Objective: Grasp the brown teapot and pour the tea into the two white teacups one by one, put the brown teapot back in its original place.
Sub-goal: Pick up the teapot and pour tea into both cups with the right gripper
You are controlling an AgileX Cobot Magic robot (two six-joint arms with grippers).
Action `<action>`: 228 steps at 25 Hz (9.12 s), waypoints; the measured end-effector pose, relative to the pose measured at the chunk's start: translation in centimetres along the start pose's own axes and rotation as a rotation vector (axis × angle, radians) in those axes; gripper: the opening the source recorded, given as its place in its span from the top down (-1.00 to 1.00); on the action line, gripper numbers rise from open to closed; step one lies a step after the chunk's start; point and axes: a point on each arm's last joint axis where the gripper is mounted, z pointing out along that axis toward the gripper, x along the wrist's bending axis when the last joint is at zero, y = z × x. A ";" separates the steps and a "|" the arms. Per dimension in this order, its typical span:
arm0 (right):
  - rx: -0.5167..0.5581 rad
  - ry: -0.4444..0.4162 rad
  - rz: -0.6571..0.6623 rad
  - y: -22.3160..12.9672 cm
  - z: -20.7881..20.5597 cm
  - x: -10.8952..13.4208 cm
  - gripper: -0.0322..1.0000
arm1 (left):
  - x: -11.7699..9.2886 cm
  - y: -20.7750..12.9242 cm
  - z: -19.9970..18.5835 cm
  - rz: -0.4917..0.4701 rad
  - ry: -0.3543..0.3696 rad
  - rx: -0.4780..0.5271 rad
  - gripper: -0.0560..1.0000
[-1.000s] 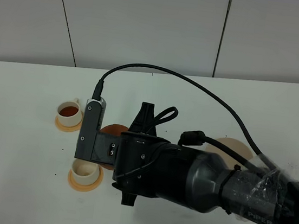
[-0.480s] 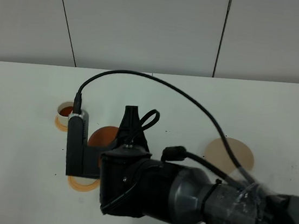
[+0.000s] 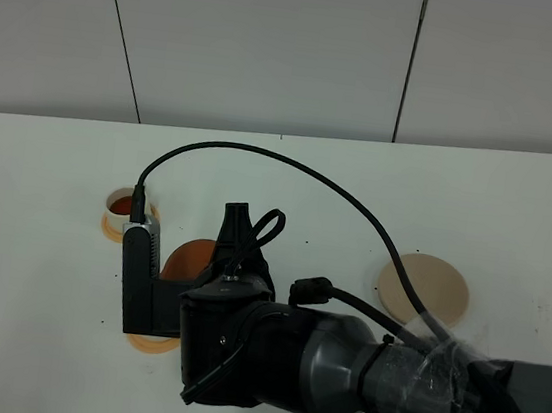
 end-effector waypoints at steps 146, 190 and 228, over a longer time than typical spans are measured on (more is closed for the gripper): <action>0.195 -0.189 -0.242 0.2 1.0 1.0 0.75 | 0.0 0.0 0.0 0.000 0.000 0.000 0.46; 0.210 -0.193 -0.252 0.3 0.7 1.1 0.75 | 0.0 0.0 0.0 0.000 0.000 0.000 0.46; 0.191 -0.193 -0.291 1.0 0.3 1.6 0.75 | 0.0 0.0 0.0 0.000 0.000 0.000 0.46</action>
